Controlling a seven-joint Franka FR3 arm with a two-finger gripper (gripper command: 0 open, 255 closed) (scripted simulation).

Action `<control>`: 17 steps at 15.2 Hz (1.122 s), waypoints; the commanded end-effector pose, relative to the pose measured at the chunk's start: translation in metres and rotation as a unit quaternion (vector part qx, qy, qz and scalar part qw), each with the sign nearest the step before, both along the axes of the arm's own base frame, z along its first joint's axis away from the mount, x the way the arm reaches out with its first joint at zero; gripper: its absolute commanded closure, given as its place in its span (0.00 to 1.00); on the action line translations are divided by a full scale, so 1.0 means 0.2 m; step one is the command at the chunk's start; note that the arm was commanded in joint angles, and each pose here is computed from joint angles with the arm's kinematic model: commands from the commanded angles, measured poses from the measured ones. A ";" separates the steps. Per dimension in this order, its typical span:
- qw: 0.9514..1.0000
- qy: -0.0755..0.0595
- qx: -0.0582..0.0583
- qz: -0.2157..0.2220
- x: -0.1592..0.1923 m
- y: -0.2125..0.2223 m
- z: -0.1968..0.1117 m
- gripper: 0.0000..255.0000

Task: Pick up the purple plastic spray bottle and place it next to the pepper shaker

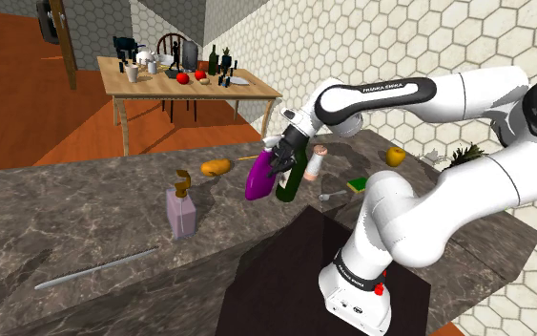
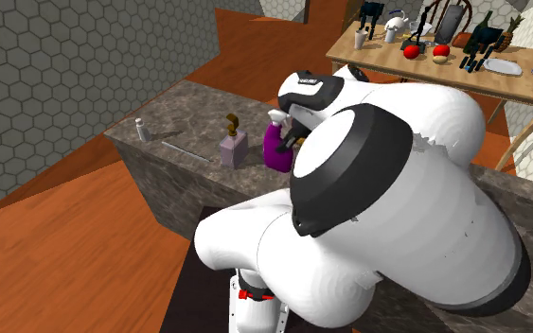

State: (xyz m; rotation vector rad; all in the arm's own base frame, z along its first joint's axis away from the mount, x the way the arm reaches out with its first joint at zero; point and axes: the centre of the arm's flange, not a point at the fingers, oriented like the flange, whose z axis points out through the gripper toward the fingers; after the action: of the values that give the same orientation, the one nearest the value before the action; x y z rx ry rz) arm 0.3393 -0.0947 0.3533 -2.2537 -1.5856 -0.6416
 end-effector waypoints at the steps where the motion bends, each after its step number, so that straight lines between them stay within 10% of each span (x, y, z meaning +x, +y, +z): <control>1: 1.000 0.000 0.000 0.000 0.00 0.00 0.05 1.00; 17: 1.000 0.000 0.000 0.000 0.00 0.00 0.48 1.00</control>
State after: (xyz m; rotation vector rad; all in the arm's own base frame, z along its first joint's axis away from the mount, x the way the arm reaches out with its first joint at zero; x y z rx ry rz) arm 0.3401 -0.0939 0.4422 -2.2538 -1.5855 -0.6414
